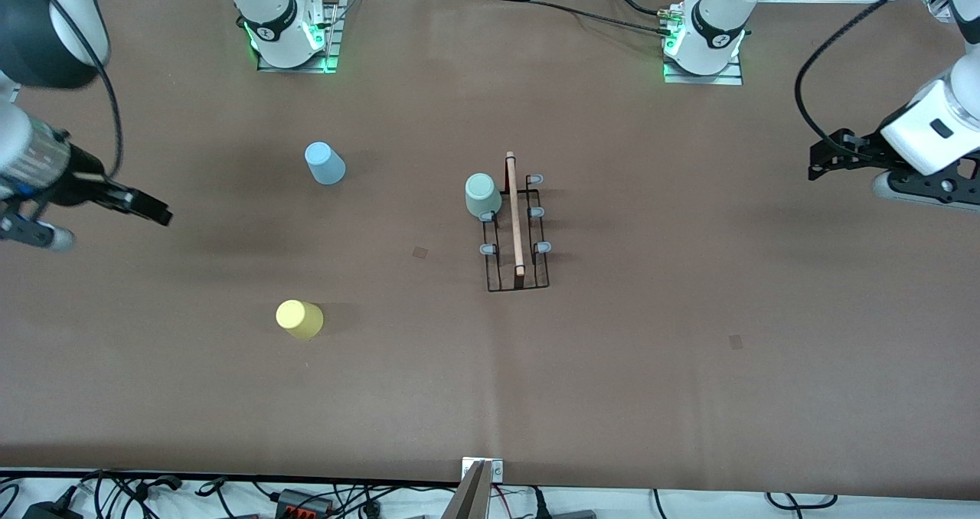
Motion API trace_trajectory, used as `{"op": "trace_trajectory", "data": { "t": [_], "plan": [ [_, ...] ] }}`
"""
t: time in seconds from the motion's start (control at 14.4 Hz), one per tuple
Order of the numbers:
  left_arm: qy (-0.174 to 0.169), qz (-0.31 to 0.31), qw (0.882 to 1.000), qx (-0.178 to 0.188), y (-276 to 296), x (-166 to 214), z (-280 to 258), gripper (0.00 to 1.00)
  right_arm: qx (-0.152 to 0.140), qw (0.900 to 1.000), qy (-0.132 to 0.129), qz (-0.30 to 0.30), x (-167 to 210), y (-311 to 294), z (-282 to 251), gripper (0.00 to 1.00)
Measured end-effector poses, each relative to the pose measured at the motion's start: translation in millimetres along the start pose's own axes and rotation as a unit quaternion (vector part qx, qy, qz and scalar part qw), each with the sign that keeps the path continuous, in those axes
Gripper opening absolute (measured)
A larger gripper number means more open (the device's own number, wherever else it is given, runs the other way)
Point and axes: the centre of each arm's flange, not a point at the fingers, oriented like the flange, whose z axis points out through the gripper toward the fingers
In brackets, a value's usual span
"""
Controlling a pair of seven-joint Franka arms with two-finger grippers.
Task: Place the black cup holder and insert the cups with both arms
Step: 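Reach the right gripper to the yellow cup and grasp it, then carry the yellow cup with the right gripper onto a rack peg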
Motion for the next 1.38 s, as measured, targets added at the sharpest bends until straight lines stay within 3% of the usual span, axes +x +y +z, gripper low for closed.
{"op": "trace_trajectory", "data": {
  "t": [0.28, 0.76, 1.38],
  "plan": [
    [0.002, 0.009, 1.000, 0.000, 10, 1, -2, 1.00, 0.009, 1.000, 0.011, -0.027, 27, -41, 75, 1.00],
    [0.009, 0.007, 1.000, 0.001, 8, 3, -3, 1.00, 0.026, 0.995, 0.066, -0.076, 49, -94, 200, 1.00],
    [0.009, 0.006, 1.000, 0.001, 7, 2, -3, 1.00, 0.042, 0.987, 0.104, -0.115, 38, -123, 260, 1.00]
  ]
}}
